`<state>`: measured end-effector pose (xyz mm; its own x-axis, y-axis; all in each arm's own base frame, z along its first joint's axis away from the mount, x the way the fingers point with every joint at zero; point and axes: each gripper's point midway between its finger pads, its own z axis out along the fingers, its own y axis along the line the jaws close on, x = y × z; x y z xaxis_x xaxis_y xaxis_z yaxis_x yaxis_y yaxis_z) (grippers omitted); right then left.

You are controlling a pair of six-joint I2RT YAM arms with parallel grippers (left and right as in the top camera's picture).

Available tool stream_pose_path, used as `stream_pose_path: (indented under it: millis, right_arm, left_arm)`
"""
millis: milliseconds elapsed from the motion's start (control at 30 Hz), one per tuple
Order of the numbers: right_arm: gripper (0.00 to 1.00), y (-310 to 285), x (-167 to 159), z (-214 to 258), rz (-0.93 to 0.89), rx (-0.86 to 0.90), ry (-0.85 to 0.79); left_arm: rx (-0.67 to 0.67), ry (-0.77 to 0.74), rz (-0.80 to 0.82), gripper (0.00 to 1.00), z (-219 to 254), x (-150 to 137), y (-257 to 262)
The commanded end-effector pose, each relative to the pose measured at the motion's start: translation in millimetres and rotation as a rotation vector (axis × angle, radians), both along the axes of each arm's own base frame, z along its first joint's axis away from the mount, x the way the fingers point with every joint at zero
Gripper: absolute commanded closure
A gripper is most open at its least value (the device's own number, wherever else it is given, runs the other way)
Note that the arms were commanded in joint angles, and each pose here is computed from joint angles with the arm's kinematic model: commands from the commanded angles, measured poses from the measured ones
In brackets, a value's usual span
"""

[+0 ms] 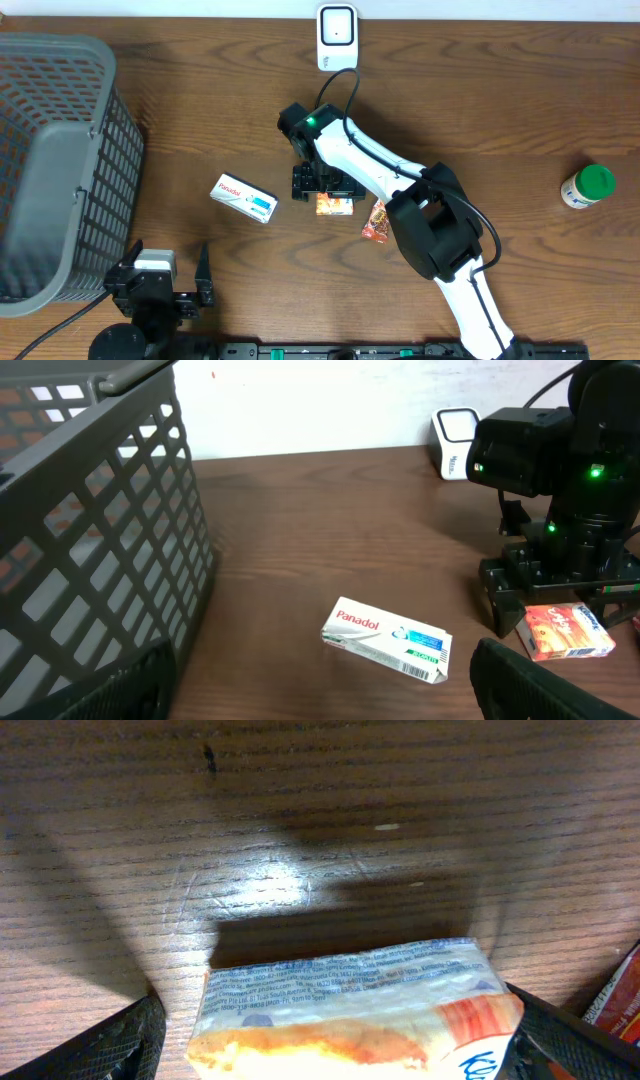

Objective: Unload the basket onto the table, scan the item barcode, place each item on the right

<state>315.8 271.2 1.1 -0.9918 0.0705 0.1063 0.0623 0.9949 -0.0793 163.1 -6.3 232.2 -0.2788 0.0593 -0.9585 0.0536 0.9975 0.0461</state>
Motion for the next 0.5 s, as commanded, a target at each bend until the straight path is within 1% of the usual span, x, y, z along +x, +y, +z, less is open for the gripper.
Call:
stream_pose_path:
  millis: [0, 233, 367, 467]
  right_arm:
    - [0.01, -18.7, 8.3, -12.0, 0.006, -0.089, -0.033]
    - [0.01, -24.4, 4.0, -30.5, -0.024, -0.056, 0.0]
    - [0.05, -31.2, -0.4, -38.0, -0.05, -0.041, 0.036]
    - [0.1, -32.7, -2.1, -38.6, -0.048, -0.044, 0.044]
  left_arm:
    - [-0.003, -0.005, 0.002, 0.07, 0.4, -0.5, 0.4]
    - [-0.003, -0.005, 0.003, 0.07, 0.4, -0.5, 0.4]
    - [-0.003, -0.005, 0.003, 0.07, 0.4, -0.5, 0.4]
    - [-0.003, -0.005, 0.003, 0.07, 0.4, -0.5, 0.4]
